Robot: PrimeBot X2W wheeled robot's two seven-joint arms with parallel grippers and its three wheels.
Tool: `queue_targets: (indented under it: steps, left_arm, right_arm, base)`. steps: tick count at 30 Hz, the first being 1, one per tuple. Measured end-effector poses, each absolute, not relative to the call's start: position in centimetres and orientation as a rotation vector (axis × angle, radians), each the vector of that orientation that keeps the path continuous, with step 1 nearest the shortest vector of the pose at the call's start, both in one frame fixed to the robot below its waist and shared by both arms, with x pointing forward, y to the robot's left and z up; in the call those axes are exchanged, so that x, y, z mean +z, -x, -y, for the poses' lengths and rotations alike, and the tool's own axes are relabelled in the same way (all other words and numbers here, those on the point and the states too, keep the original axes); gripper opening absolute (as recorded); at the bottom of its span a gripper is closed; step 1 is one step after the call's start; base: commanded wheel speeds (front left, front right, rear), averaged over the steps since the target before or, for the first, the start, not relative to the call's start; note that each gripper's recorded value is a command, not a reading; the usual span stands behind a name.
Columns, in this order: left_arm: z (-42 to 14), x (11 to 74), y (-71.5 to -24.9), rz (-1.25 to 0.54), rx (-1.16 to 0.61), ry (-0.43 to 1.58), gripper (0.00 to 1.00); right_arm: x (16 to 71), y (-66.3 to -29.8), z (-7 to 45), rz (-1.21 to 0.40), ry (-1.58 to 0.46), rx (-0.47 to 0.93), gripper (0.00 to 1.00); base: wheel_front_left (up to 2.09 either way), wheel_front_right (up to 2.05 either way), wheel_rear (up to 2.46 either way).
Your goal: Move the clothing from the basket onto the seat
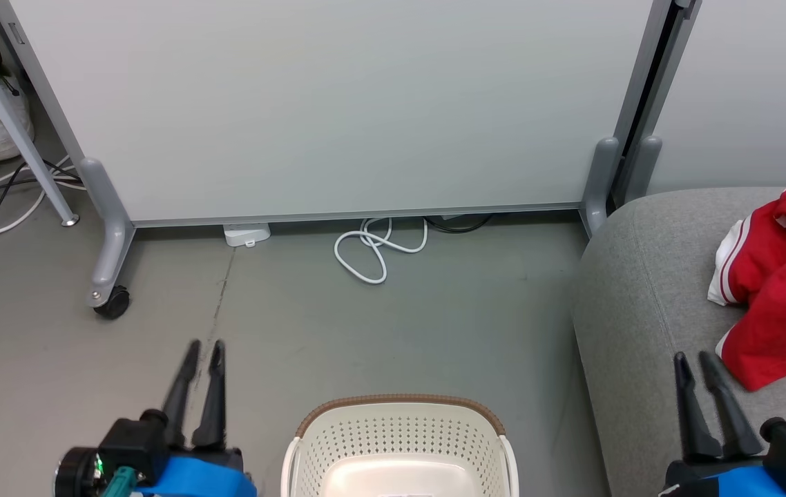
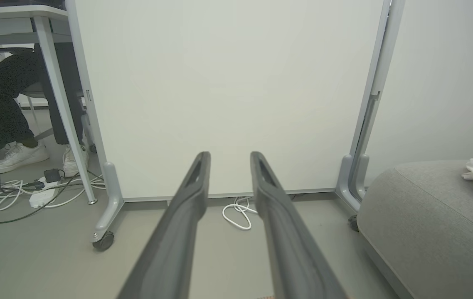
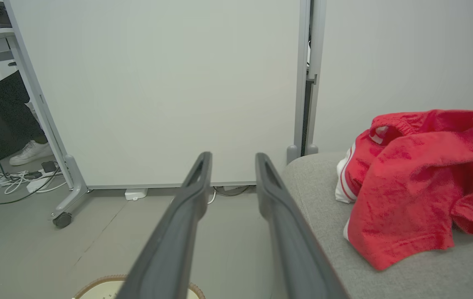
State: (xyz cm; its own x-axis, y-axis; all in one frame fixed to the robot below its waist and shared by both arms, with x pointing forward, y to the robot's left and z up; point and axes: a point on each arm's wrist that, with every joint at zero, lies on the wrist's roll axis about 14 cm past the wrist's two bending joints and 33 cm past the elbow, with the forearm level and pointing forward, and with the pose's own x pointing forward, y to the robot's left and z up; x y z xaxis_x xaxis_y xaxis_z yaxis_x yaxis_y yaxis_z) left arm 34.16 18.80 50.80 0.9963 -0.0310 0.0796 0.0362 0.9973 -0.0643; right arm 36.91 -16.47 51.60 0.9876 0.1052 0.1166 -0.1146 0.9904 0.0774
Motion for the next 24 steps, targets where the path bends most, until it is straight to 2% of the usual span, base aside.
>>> queue_targets:
  steps: [5, 24]
  left_arm:
    - [-18.7, 48.7, -33.5, 0.007, -0.021, 0.114, 0.00]
    - [-20.1, 48.2, -34.3, -0.043, 0.057, 0.466, 0.00]
  right_arm:
    - [50.1, -36.7, 16.7, 0.056, -0.129, 0.093, 0.00]
    - [49.3, -36.9, 18.0, 0.001, -0.476, 0.018, 0.00]
  base:
    - [0.00, 0.00, 0.00]
    - [0.00, 0.00, 0.00]
